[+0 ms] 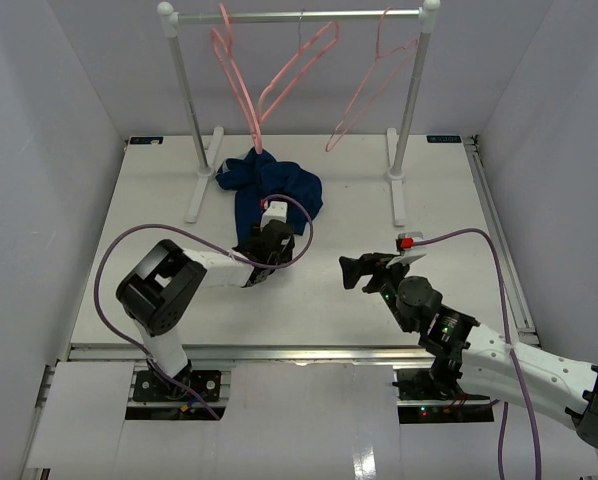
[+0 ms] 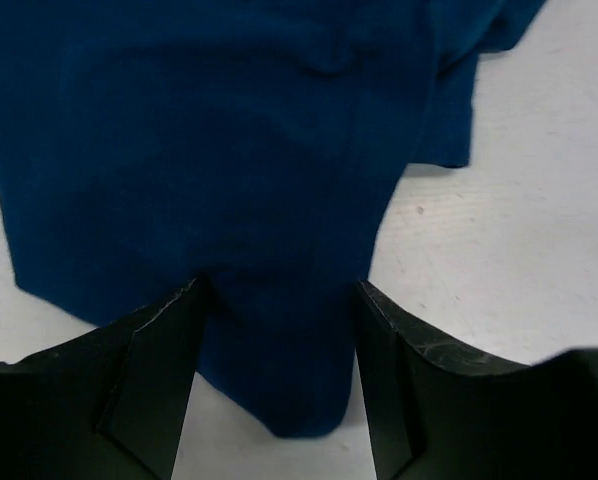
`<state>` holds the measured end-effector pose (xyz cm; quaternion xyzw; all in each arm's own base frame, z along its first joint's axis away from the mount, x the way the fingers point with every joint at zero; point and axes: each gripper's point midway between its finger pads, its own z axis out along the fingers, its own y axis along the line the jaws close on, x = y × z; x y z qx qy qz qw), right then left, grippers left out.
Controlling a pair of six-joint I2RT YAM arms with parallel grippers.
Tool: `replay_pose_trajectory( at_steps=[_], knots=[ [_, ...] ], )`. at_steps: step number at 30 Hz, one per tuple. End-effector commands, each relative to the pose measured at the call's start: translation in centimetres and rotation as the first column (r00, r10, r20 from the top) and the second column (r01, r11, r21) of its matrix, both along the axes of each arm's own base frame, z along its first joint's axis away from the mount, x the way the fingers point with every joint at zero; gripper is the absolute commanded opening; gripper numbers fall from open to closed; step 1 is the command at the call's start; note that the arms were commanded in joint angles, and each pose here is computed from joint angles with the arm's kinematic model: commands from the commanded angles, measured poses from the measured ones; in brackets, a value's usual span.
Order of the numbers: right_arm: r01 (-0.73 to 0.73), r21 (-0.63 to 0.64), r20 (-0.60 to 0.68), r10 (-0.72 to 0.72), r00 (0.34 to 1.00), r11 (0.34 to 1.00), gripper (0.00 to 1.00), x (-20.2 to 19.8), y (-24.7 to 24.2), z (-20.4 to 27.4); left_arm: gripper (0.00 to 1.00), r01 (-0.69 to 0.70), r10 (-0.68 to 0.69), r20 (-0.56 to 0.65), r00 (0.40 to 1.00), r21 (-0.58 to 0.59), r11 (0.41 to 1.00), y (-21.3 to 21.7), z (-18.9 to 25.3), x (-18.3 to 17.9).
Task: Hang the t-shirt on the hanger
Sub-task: Move the T-shirt to the center of the board.
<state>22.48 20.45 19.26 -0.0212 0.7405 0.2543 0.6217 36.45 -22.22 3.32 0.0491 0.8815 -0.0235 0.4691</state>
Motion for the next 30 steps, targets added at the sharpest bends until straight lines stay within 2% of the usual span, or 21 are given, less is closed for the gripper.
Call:
replay_pose_trajectory(
  at_steps=[1, 2, 3, 5, 6, 7, 11, 13, 15, 16, 17, 19, 20, 21, 22, 24, 25, 26, 28, 30],
  knots=[
    [0.037, 0.060, 0.017, -0.038, 0.999, 0.998, 0.97, 0.2, -0.6, 1.3, 0.57, -0.034, 0.034, -0.073, 0.997, 0.008, 0.999, 0.6, -1.7, 0.6],
    [0.039, 0.064, 0.017, -0.040, 0.999, 0.997, 0.98, 0.2, -0.6, 1.3, 0.54, -0.035, 0.036, -0.089, 0.995, 0.016, 0.999, 0.7, -2.2, 0.4],
    [0.040, 0.065, 0.017, -0.041, 0.999, 0.997, 0.98, 0.2, -0.7, 1.3, 0.45, -0.034, 0.036, -0.103, 0.994, 0.020, 0.999, 0.8, -2.5, 0.2],
    [0.045, 0.067, 0.017, -0.046, 0.999, 0.997, 0.98, 0.2, -0.8, 1.2, 0.16, -0.024, 0.025, -0.121, 0.992, 0.013, 1.000, 0.6, -2.7, -0.1],
    [0.049, 0.068, 0.018, -0.050, 0.999, 0.996, 0.98, 0.2, -0.9, 1.3, 0.05, -0.008, 0.007, -0.135, 0.991, -0.009, 1.000, 0.2, -2.3, -0.4],
    [0.053, 0.068, 0.018, -0.054, 0.998, 0.996, 0.98, 0.2, -0.9, 1.3, 0.00, 0.016, -0.023, -0.143, 0.990, -0.048, 0.999, -0.5, -1.5, -0.9],
    [0.066, 0.062, 0.015, -0.068, 0.998, 0.996, 0.99, 0.4, -1.1, 1.1, 0.00, 0.184, -0.210, -0.078, 0.975, -0.260, 0.948, -4.8, 5.0, -4.1],
    [0.069, 0.056, 0.014, -0.070, 0.997, 0.996, 0.99, 0.4, -1.1, 1.0, 0.00, 0.329, -0.354, -0.008, 0.935, -0.350, 0.877, -8.2, 9.2, -7.3],
    [0.067, 0.049, 0.013, -0.068, 0.998, 0.997, 0.99, 0.5, -1.1, 0.9, 0.00, 0.474, -0.497, 0.051, 0.866, -0.399, 0.785, -11.8, 12.3, -11.5],
    [0.066, 0.045, 0.013, -0.067, 0.998, 0.997, 0.99, 0.5, -1.1, 0.9, 0.00, 0.528, -0.551, 0.077, 0.831, -0.419, 0.739, -13.1, 13.6, -13.4],
    [0.066, 0.044, 0.014, -0.066, 0.998, 0.997, 0.99, 0.5, -1.1, 1.0, 0.00, 0.541, -0.566, 0.080, 0.820, -0.429, 0.723, -13.5, 13.9, -14.0],
    [0.064, 0.039, 0.012, -0.065, 0.998, 0.997, 0.99, 0.5, -1.0, 0.9, 0.00, 0.620, -0.656, 0.103, 0.748, -0.462, 0.634, -15.6, 15.2, -17.3],
    [0.063, 0.034, 0.013, -0.064, 0.998, 0.997, 1.00, 0.5, -1.0, 0.8, 0.01, 0.661, -0.706, 0.112, 0.700, -0.476, 0.580, -16.7, 15.4, -18.8],
    [0.064, 0.031, 0.013, -0.065, 0.998, 0.997, 1.00, 0.5, -1.0, 0.7, 0.15, 0.690, -0.740, 0.117, 0.662, -0.481, 0.541, -17.3, 15.5, -19.8],
    [0.067, 0.029, 0.014, -0.067, 0.998, 0.997, 1.00, 0.5, -1.1, 0.7, 0.36, 0.712, -0.765, 0.121, 0.633, -0.480, 0.513, -17.6, 15.4, -20.5],
    [0.067, 0.026, 0.014, -0.067, 0.998, 0.997, 1.00, 0.5, -1.1, 0.7, 0.57, 0.686, -0.726, 0.106, 0.679, -0.445, 0.576, -17.0, 14.7, -19.4],
    [0.067, 0.026, 0.015, -0.067, 0.998, 0.997, 1.00, 0.5, -1.1, 0.7, 0.62, 0.667, -0.698, 0.111, 0.707, -0.430, 0.608, -16.5, 14.9, -18.8],
    [0.067, 0.025, 0.015, -0.068, 0.998, 0.997, 1.00, 0.5, -1.1, 0.7, 0.66, 0.624, -0.641, 0.113, 0.759, -0.404, 0.669, -15.5, 14.9, -17.6],
    [0.061, 0.022, 0.015, -0.061, 0.998, 0.998, 0.97, 0.5, -1.0, 0.7, 0.70, 0.507, -0.503, 0.109, 0.857, -0.345, 0.790, -12.9, 14.9, -14.9],
    [0.048, 0.017, 0.017, -0.048, 0.999, 0.999, 0.92, 0.4, -0.7, 0.7, 0.70, 0.404, -0.395, 0.096, 0.914, -0.309, 0.861, -10.5, 14.9, -13.0]
  ],
)
